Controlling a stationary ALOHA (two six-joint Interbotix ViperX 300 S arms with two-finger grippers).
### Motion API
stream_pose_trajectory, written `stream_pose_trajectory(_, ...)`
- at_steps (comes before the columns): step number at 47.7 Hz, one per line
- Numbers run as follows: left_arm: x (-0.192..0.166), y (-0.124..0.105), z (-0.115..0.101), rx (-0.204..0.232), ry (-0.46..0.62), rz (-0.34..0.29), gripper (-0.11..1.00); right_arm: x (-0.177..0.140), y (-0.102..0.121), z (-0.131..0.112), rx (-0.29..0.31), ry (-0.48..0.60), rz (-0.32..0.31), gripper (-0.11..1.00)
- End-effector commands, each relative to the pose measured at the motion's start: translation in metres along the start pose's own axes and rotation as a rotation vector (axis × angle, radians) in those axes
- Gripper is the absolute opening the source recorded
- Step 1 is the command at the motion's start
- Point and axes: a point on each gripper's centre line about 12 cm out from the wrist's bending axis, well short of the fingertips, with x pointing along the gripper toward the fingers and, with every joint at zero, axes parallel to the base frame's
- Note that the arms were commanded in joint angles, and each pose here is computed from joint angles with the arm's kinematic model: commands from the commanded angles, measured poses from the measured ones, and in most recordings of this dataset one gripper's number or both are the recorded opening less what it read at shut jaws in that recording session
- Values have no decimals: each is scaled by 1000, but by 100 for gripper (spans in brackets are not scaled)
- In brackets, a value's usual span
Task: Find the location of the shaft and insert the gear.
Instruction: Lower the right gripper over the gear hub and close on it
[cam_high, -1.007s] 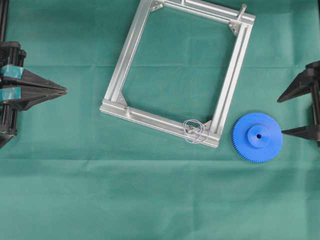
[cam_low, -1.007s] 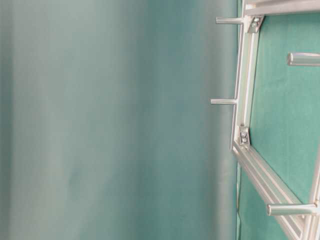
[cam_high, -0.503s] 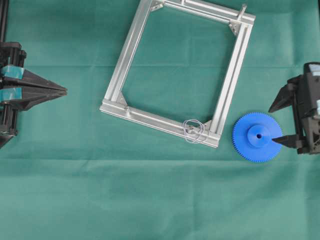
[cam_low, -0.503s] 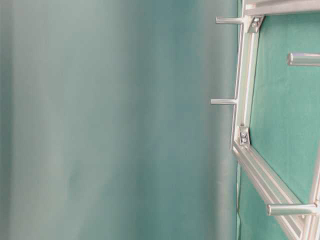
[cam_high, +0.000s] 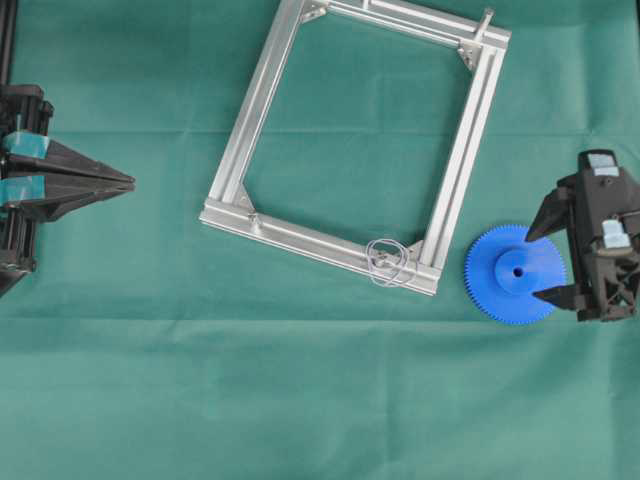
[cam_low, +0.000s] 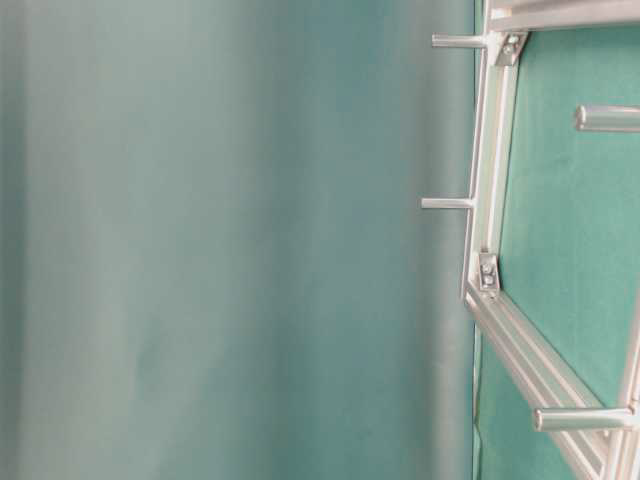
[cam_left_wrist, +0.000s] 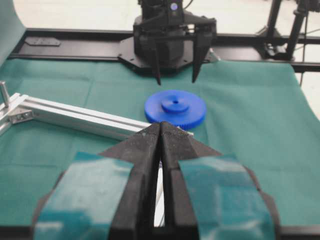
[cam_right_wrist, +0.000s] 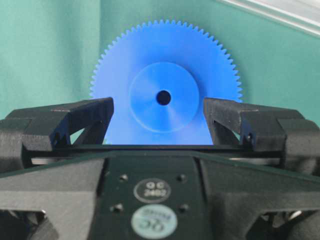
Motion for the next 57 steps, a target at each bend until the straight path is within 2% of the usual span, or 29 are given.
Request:
stream_pose_trajectory(1, 3, 0, 9, -3, -18, 0, 2, 3, 3, 3, 2, -12, 10, 91)
stream_pose_trajectory(18, 3, 0, 8, -3, -17, 2, 2, 24, 1, 1, 9, 34, -9, 91)
stream_pose_trajectory(57, 3, 0, 8, -8, -15, 2, 2, 40, -3, -3, 10, 56, -24, 91)
